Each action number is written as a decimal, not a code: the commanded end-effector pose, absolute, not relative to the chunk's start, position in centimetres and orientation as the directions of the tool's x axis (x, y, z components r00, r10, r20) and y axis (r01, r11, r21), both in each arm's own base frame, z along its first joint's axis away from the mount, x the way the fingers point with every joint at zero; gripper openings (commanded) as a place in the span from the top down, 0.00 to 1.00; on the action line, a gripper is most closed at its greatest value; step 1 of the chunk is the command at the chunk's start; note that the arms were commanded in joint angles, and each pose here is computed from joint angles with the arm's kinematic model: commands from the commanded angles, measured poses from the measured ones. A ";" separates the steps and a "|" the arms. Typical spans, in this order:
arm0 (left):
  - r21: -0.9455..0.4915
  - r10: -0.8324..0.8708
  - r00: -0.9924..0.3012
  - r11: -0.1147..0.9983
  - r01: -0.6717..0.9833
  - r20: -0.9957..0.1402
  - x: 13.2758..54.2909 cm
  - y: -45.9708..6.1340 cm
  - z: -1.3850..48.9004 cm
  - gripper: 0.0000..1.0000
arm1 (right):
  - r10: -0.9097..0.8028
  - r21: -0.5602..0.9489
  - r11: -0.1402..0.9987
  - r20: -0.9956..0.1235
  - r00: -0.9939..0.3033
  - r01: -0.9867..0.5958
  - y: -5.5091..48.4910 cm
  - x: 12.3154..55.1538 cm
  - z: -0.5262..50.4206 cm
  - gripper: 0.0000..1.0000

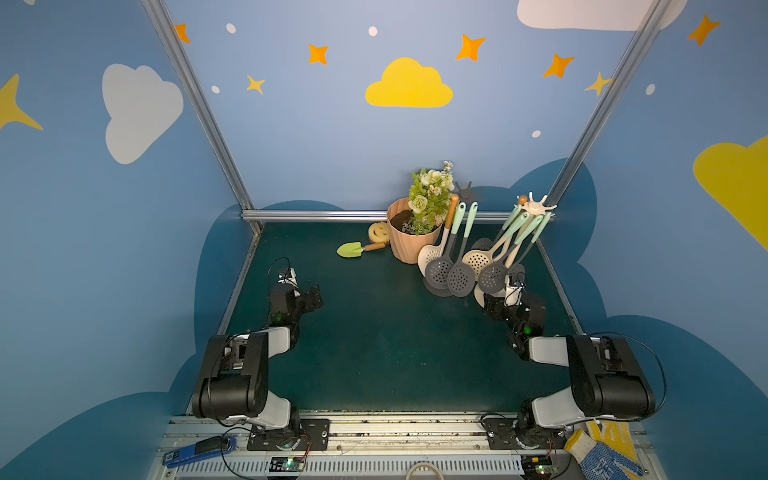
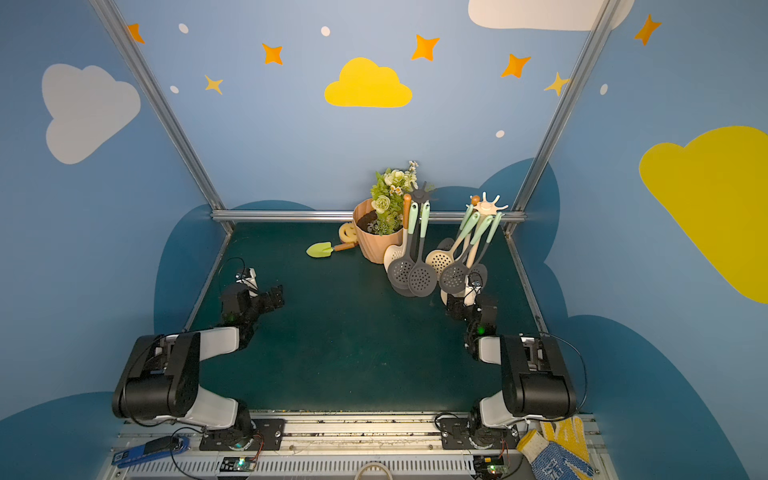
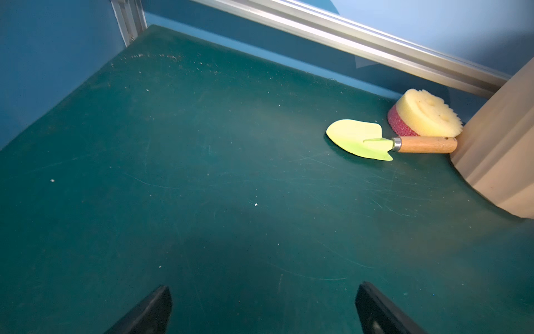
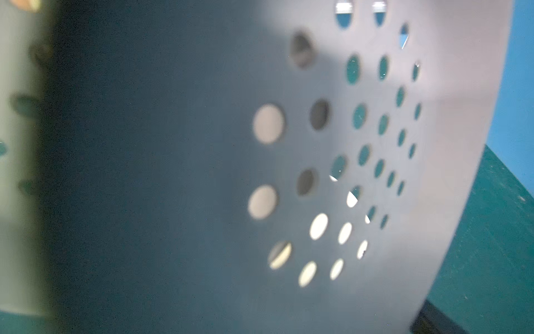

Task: Hang the skimmer on the kitchen utensil rack
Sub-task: Reset both arms

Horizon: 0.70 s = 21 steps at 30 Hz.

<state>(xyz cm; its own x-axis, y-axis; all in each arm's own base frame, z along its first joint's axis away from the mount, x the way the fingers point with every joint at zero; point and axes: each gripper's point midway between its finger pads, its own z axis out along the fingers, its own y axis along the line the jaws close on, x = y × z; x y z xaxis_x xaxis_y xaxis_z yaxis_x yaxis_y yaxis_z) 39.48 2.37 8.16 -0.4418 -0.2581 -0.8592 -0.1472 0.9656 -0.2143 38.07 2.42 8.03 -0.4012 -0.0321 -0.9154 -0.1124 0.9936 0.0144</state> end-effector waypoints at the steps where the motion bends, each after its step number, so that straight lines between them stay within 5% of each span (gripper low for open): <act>1: -0.183 -0.232 -0.412 0.971 -0.156 -0.881 39.4 2.6 8.1 0.00 | -0.036 0.008 0.993 -0.932 -0.360 -0.121 2.8 38.8 9.2 0.08; 21: -0.156 -0.212 -0.418 0.974 -0.164 -0.884 39.5 2.4 7.8 0.00 | -0.029 0.017 0.993 -0.920 -0.391 -0.115 2.7 39.3 8.9 0.08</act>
